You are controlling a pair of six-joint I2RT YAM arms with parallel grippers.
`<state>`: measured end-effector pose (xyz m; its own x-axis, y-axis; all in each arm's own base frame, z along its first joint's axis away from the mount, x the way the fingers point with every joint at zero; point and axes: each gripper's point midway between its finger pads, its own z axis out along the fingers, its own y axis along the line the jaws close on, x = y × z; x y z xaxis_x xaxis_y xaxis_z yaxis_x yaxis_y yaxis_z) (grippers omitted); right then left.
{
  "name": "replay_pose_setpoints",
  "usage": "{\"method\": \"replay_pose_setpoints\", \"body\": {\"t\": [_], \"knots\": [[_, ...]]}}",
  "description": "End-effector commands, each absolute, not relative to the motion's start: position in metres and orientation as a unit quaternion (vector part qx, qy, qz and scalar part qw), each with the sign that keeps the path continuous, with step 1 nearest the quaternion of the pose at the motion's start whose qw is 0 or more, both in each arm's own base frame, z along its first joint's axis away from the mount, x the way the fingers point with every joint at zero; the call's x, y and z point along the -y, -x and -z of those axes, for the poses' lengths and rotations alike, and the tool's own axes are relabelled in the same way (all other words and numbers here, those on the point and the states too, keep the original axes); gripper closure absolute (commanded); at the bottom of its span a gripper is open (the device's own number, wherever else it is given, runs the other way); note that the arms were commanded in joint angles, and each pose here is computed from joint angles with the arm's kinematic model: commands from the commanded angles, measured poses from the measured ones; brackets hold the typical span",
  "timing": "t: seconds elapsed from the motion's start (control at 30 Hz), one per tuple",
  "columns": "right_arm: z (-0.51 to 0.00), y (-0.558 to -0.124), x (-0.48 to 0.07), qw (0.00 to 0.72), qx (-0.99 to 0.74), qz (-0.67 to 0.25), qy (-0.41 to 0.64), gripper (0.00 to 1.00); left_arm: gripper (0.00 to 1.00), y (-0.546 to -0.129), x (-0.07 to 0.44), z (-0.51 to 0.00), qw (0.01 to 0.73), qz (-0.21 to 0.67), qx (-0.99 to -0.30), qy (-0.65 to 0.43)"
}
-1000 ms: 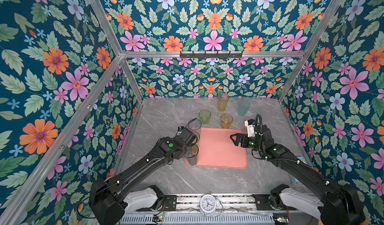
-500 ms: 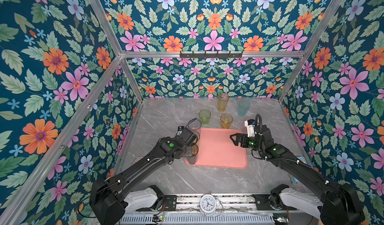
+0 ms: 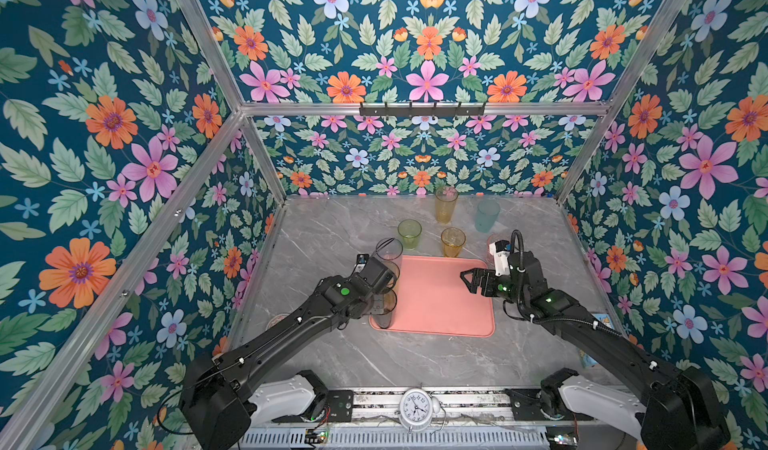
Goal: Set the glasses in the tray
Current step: 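Lower the grey glass onto the tray beside the green glass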
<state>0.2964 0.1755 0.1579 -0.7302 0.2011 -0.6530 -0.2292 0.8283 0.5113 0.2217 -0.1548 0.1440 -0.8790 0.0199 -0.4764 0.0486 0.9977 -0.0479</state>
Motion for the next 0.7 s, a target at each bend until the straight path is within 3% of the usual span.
{"method": "replay_pose_setpoints", "body": {"t": [0.0,0.23,0.67], "knots": [[-0.1614,-0.2981,-0.1755,0.376,-0.879,-0.294,0.008,0.02,1.00,-0.2262,0.1585,-0.1447,0.255,0.037,-0.966,-0.018],[-0.1597,-0.2977,-0.1751,0.375,-0.879,-0.293,0.008,0.02,1.00,-0.2250,0.1576,-0.1412,0.250,0.033,-0.967,-0.019],[-0.1590,-0.2971,-0.1744,0.374,-0.880,-0.293,0.007,0.02,0.72,-0.2243,0.1605,-0.1476,0.253,0.046,-0.966,-0.017]]}}
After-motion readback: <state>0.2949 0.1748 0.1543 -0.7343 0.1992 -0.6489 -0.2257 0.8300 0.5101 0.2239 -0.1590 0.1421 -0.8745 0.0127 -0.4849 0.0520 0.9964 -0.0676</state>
